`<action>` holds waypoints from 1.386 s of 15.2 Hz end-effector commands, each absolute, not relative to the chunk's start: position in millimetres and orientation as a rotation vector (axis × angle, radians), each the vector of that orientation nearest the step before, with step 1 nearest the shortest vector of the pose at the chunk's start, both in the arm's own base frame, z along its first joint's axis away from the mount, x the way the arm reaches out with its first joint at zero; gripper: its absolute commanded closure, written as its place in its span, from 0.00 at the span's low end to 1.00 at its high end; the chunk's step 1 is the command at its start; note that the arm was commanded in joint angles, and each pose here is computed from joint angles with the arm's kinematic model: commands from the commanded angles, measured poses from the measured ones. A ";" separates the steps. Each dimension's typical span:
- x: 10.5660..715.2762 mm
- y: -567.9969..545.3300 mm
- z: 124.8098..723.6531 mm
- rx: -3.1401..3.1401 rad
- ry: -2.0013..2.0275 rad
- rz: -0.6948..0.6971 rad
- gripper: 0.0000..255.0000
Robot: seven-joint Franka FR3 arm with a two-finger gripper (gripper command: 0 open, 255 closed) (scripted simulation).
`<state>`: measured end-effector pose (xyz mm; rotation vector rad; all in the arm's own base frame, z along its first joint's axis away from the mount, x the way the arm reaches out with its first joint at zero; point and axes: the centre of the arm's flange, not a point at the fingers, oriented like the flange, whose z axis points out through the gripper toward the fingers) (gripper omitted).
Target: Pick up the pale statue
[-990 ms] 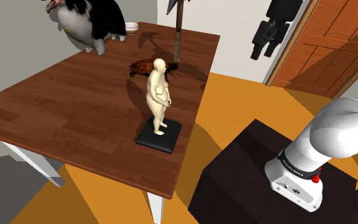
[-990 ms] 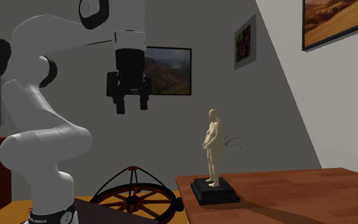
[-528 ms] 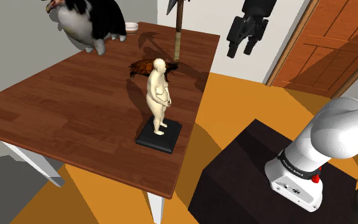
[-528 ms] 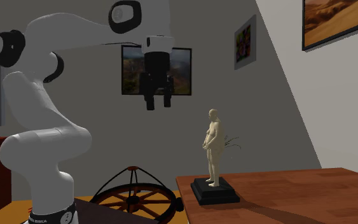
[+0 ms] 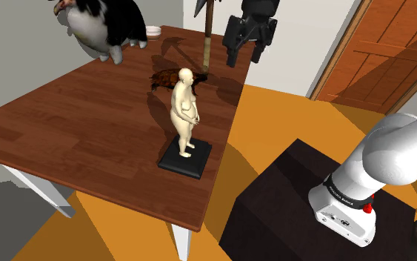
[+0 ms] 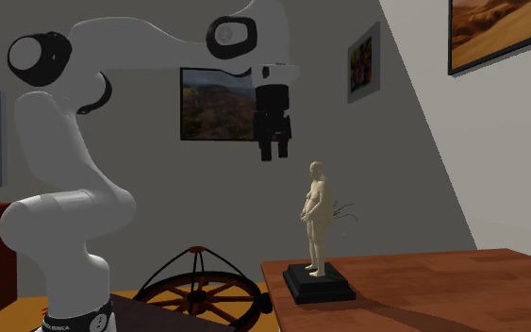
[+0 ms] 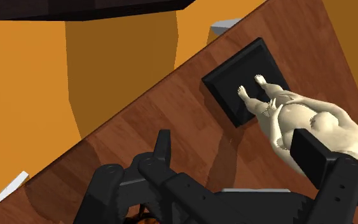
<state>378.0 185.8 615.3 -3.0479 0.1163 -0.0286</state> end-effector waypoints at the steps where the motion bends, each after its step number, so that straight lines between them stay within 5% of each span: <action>1: 389.0 211.0 618.3 -3.050 0.115 -0.038 0.00; 20: 443.6 319.9 587.9 -3.063 0.104 -0.083 0.00; 21: 444.1 319.9 588.1 -3.063 0.105 -0.083 1.00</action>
